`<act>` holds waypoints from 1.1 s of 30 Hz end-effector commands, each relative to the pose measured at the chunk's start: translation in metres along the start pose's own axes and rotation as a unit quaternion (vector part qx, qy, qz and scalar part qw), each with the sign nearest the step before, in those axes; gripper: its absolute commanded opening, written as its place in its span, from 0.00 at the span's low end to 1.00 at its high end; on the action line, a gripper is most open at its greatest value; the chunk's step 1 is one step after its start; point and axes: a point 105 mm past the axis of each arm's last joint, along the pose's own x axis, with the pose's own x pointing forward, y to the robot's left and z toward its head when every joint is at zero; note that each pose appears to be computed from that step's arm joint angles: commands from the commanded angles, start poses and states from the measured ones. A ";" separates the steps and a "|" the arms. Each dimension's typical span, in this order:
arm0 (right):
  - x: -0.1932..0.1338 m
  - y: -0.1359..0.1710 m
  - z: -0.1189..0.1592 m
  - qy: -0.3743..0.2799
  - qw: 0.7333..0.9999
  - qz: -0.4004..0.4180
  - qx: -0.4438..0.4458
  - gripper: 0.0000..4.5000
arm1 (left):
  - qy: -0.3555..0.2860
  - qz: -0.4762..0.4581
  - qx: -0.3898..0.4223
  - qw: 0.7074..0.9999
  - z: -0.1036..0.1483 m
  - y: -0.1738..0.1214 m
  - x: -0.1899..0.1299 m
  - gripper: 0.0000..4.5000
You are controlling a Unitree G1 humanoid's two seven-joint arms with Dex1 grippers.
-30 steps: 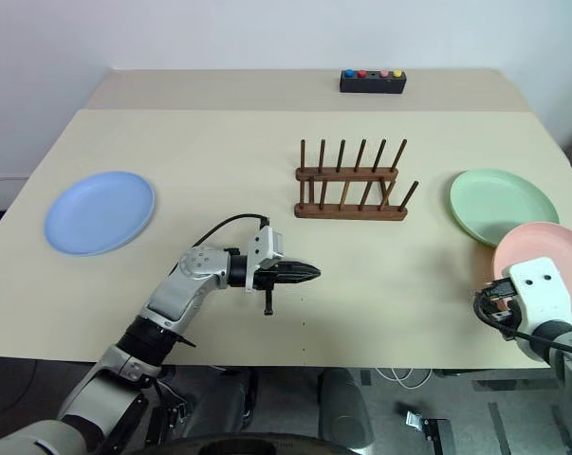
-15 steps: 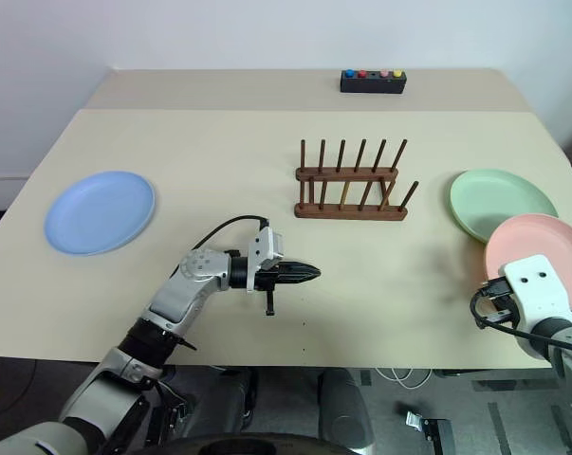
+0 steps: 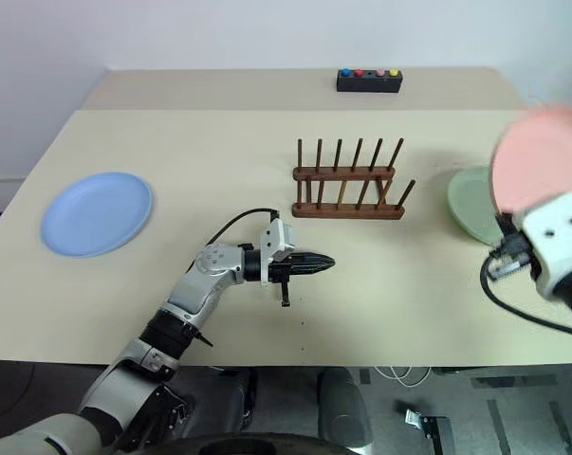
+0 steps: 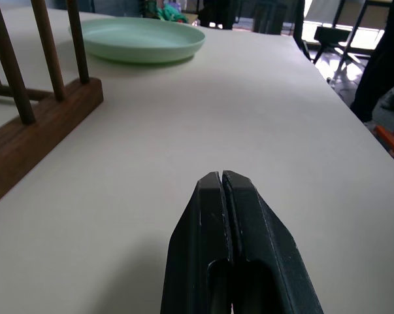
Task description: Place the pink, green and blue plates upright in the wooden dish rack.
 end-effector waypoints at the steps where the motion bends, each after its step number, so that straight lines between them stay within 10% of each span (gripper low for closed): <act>1: 0.015 0.001 0.016 -0.059 0.998 0.014 0.003 0.01 | -0.005 0.016 0.031 0.999 0.010 0.005 -0.005 0.00; 17: 0.046 0.015 0.077 -0.282 0.905 0.235 0.214 0.01 | -0.007 0.141 0.021 0.990 0.022 0.013 -0.055 0.00; 33: 0.054 0.013 0.049 -0.290 0.849 0.272 0.347 0.01 | -0.006 0.144 0.017 0.989 0.028 0.015 -0.063 0.00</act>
